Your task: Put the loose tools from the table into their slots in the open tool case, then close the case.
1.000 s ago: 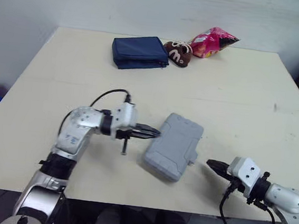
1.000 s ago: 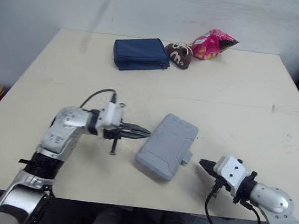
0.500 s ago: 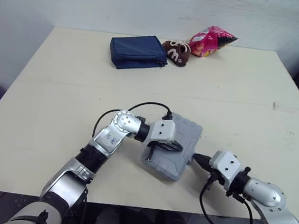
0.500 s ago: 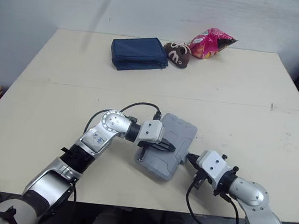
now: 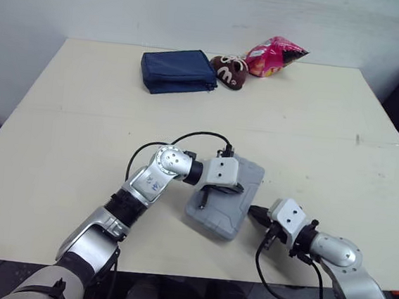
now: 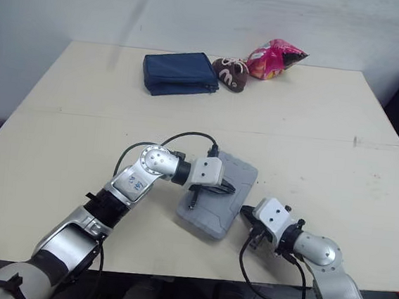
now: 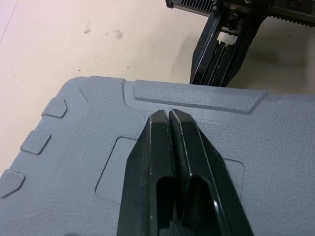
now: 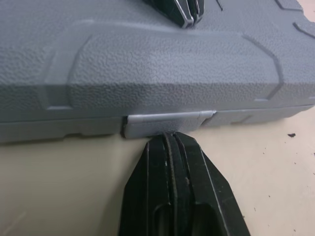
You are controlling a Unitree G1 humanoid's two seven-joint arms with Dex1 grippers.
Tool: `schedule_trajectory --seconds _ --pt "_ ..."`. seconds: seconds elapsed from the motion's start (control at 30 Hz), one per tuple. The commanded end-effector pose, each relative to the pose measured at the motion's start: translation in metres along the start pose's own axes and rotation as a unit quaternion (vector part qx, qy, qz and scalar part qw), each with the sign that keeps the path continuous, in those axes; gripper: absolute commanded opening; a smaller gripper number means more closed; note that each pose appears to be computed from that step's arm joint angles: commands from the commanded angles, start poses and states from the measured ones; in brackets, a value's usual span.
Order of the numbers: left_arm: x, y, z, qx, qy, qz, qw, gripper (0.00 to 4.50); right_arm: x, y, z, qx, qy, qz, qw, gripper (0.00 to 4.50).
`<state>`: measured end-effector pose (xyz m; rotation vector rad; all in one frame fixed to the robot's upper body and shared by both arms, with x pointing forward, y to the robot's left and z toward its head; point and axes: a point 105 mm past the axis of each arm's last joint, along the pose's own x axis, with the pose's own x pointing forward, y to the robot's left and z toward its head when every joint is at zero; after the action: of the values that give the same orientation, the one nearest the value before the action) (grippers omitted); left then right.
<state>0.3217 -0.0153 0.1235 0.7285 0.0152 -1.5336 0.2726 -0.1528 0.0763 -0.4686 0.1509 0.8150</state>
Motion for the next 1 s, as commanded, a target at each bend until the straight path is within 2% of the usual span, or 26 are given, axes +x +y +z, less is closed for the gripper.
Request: schedule_trajectory --seconds 0.03,0.37,0.7,0.77,0.83,0.9,1.0 --pt "0.008 -0.036 -0.056 -0.065 0.098 -0.062 0.991 0.07 0.005 -0.002 0.018 -0.014 -0.044 0.013 0.999 0.00" --pt "0.015 -0.052 -0.065 -0.096 0.104 -0.086 0.986 0.07 0.027 0.005 0.035 0.002 -0.066 0.120 0.991 0.00" --pt "0.010 -0.047 -0.064 -0.100 0.077 -0.060 0.990 0.07 0.026 0.000 0.032 -0.012 -0.045 0.130 0.990 0.00" --pt "0.008 -0.037 -0.051 -0.075 0.032 -0.037 0.996 0.07 0.018 -0.005 0.031 -0.028 -0.034 0.126 0.991 0.00" --pt "0.000 -0.023 -0.030 -0.045 -0.037 -0.005 0.998 0.07 0.004 -0.009 0.030 -0.042 -0.024 0.126 0.991 0.00" --pt "-0.018 -0.007 -0.006 -0.007 -0.111 0.030 0.993 0.07 -0.014 -0.014 0.032 -0.057 -0.016 0.123 0.991 0.00" --pt "-0.053 0.000 0.011 0.034 -0.169 0.043 0.984 0.07 -0.042 -0.019 0.034 -0.072 -0.004 0.117 0.990 0.00"
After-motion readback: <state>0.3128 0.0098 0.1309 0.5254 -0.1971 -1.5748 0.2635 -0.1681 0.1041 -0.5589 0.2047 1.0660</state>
